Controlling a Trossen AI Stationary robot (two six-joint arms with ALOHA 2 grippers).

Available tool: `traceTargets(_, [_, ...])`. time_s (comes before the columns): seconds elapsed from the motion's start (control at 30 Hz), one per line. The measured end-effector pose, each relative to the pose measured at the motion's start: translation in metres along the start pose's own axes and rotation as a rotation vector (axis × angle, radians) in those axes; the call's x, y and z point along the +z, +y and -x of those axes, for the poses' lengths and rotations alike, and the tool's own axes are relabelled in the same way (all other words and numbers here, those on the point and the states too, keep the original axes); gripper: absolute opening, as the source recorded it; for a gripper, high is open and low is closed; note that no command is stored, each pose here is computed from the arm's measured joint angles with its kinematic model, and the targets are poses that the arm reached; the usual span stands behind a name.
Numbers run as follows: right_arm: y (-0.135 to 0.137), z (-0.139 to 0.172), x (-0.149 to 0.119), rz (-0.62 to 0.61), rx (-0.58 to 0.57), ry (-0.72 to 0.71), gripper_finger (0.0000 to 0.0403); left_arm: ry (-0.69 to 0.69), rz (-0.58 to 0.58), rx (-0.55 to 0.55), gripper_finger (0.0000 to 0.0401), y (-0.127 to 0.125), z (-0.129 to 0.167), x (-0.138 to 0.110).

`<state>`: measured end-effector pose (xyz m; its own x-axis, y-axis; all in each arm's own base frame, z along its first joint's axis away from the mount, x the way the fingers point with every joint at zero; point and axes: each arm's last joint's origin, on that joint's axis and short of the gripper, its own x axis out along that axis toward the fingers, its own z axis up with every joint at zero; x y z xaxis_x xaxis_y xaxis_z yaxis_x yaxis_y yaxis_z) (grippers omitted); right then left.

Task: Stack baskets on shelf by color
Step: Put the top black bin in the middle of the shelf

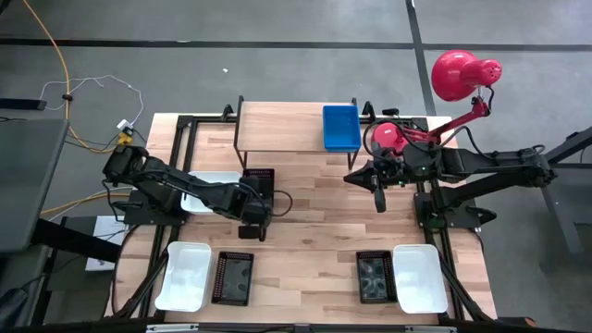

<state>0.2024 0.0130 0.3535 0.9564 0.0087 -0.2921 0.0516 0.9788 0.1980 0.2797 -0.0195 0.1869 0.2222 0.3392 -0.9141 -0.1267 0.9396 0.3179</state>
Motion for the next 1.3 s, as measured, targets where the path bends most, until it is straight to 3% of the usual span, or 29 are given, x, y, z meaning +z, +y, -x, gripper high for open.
traceTargets(0.33, [0.000,0.000,0.000,0.000,0.000,0.001,0.0000,0.010,0.011,-0.088,0.0145,0.006,-0.019,-0.007])
traceTargets(0.6, [0.000,0.000,0.000,0.000,0.000,0.001,0.0000,0.037,0.020,-0.083,0.0140,0.009,-0.026,-0.013])
traceTargets(0.7, [0.000,0.000,0.000,0.000,0.000,0.001,0.0000,0.027,-0.005,-0.097,0.0113,0.009,-0.026,-0.012])
traceTargets(0.83, [0.000,0.000,0.000,0.000,0.000,0.001,0.0000,0.012,-0.011,-0.175,0.0029,0.006,-0.026,-0.011])
traceTargets(0.9, [0.000,0.000,0.000,0.000,0.000,0.002,0.0000,0.015,0.016,-0.220,0.0010,0.006,-0.024,-0.009])
traceTargets(1.1, [0.000,0.000,0.000,0.000,0.000,0.001,0.0000,-0.078,0.015,-0.449,0.0003,0.004,0.016,0.014])
traceTargets(1.2, [0.000,0.000,0.000,0.000,0.000,0.001,0.0000,-0.234,-0.059,-0.581,0.0003,0.010,0.057,0.031])
traceTargets(1.3, [0.000,0.000,0.000,0.000,0.000,0.002,0.0000,-0.398,-0.072,-0.608,0.0002,0.026,0.104,0.047])
